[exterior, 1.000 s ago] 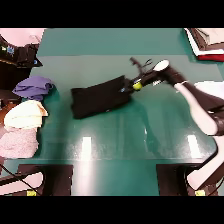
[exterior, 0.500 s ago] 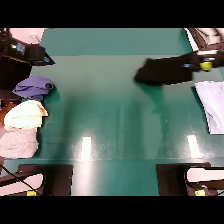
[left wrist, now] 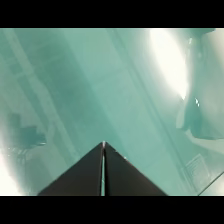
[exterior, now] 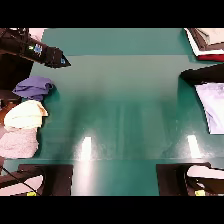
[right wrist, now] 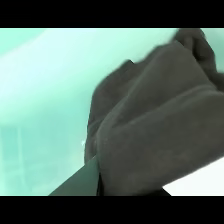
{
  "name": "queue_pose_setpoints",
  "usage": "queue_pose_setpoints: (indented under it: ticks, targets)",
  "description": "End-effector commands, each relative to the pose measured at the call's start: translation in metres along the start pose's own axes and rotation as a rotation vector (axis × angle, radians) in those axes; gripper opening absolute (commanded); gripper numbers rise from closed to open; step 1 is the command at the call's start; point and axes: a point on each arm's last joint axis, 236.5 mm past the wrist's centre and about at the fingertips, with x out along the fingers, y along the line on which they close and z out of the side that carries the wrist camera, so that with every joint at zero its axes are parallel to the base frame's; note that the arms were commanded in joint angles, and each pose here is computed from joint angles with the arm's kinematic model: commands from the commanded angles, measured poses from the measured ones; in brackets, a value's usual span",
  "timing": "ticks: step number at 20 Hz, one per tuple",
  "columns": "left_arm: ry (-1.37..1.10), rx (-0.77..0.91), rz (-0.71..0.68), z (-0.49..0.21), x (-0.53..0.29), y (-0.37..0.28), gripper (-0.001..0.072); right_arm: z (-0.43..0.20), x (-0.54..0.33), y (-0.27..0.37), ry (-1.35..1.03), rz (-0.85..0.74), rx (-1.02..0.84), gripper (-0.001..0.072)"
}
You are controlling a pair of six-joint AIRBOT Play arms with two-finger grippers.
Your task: Fold the shirts.
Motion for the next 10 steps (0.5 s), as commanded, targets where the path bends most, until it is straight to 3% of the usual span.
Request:
queue_pose_setpoints:
  ticks: [1,6,10]
  targets:
    - [0.001,0.004,0.002,0.0,0.001,-0.001,0.0029,0.027,-0.023,-0.007,-0.12,-0.046,-0.013,0.0017]
    - [0.001,0.008,0.004,0.0,0.001,0.0,0.0029,0.05,-0.064,0.014,-0.242,-0.075,-0.072,0.0017]
    - [0.007,0.013,0.026,-0.001,0.001,0.005,0.003,0.035,-0.073,0.019,-0.188,-0.086,-0.097,0.0017]
